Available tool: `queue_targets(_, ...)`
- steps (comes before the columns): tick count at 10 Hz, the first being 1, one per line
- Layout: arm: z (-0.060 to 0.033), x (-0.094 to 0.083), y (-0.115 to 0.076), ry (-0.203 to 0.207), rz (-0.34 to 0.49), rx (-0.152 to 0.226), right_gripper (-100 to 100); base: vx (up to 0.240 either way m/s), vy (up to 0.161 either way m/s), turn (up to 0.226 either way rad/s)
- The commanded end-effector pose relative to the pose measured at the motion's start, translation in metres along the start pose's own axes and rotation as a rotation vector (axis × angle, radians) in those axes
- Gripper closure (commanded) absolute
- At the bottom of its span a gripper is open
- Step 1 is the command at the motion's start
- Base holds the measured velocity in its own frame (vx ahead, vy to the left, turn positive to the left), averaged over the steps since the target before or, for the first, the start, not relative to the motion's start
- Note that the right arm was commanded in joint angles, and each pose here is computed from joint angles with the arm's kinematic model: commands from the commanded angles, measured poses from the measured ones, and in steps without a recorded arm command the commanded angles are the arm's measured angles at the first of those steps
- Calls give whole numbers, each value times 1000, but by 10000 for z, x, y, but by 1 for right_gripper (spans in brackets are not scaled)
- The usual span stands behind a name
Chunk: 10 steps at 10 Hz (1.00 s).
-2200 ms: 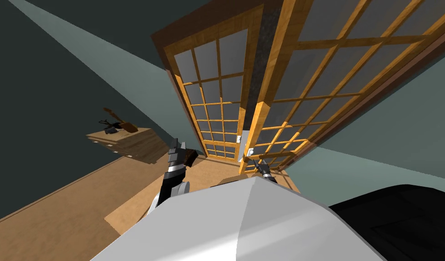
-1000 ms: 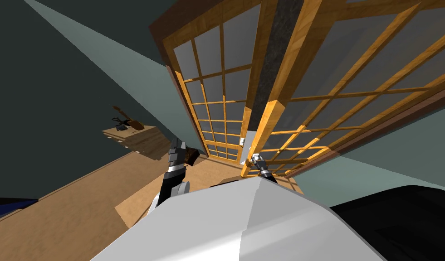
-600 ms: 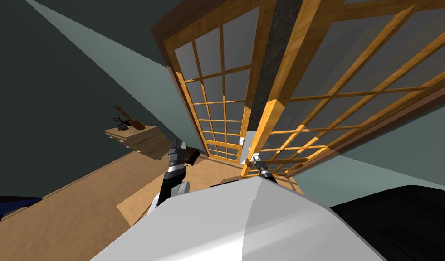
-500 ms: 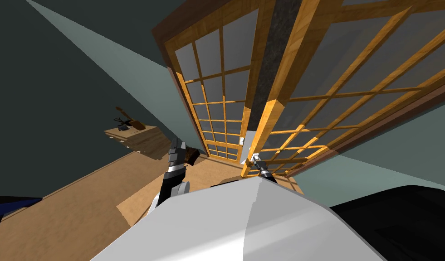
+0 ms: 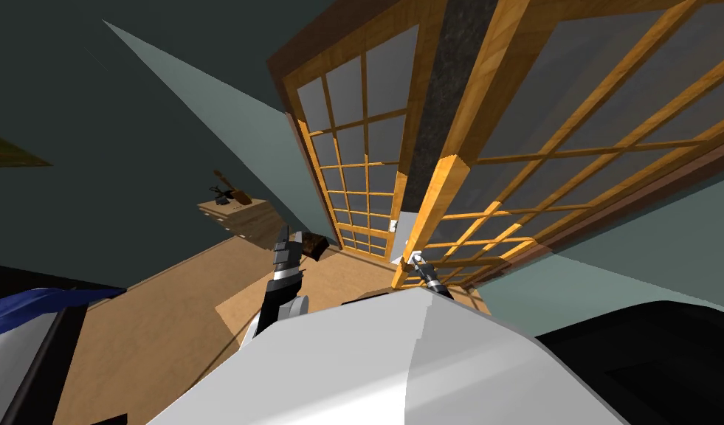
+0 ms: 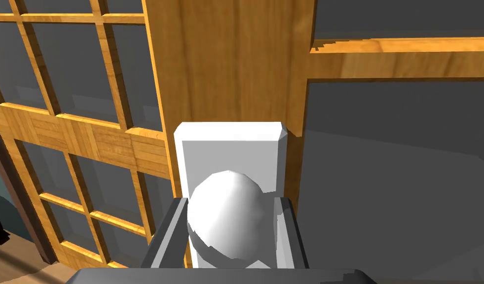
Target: Pull the door open
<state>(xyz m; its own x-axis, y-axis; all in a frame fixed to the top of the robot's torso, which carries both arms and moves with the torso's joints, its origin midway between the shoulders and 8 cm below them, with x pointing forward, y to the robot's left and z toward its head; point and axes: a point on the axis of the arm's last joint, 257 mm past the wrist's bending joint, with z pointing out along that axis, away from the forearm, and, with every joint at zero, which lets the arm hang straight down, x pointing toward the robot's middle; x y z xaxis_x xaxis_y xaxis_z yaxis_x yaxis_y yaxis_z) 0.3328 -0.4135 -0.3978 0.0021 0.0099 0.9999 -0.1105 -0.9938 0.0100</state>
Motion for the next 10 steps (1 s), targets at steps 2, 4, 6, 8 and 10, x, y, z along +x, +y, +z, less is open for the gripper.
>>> queue_targets(2,-158,-8,-44,1,6,53,100,-241,-76,152)
queue_targets(4,-251,-1,-76,1,10,90,100,-259,-90,164)
queue_targets(6,-283,-56,-100,-12,12,96,100,-138,-29,93)
queue_targets(8,-310,-45,-91,-9,11,108,100,-240,-71,172)
queue_targets(10,-350,-29,-78,-5,10,124,100,-255,-56,176)
